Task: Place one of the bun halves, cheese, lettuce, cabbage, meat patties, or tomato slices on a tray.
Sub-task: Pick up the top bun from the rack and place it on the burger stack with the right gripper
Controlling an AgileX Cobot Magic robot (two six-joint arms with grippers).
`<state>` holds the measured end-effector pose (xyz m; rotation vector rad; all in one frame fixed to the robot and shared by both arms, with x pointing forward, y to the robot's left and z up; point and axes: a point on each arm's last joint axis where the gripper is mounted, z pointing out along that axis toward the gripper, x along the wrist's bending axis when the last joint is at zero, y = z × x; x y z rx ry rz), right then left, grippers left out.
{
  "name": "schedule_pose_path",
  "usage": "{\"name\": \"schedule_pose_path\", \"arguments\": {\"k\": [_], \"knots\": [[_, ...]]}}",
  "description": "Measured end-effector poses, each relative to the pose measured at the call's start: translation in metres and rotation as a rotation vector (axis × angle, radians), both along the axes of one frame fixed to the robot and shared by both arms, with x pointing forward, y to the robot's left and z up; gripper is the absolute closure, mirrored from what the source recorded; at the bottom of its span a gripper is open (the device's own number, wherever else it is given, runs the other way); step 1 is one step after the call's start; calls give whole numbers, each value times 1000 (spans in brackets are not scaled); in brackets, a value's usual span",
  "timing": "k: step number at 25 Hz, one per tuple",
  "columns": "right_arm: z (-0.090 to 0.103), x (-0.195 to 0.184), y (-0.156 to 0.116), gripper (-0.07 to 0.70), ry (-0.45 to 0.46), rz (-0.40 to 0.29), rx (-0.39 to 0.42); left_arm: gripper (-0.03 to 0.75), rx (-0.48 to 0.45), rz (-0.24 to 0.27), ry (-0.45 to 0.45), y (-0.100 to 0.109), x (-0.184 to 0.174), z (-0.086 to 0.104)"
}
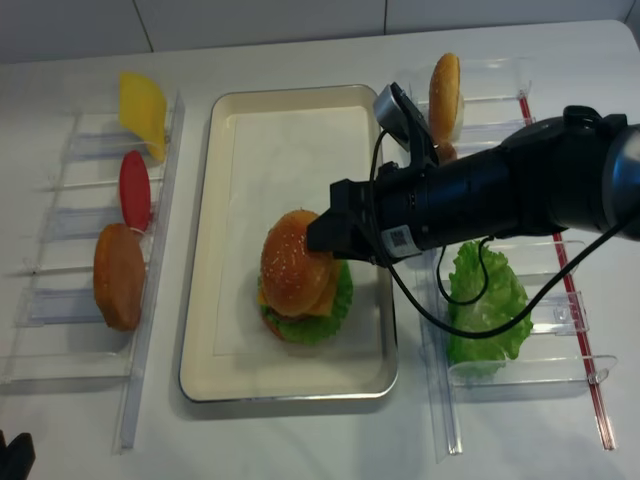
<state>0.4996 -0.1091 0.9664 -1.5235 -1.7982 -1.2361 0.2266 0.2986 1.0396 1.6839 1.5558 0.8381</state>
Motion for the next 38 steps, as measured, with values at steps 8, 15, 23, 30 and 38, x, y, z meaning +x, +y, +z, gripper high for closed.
{"name": "schedule_pose_path", "arguments": {"k": [8,15,23,30,38], "knots": [[-2,2,-2,253,-16,-13,-35,537,0,0,0,0,0,0],[-3,1,-2,218,6,-21,-44,537,0,0,0,0,0,0],[-1,0,-4,196,-5,-22,-65,537,0,0,0,0,0,0],[9,-2,-8,195,-37,-31,-91,537,0,0,0,0,0,0],[34,-10,-14,195,-78,-6,-161,537,0,0,0,0,0,0]]}}
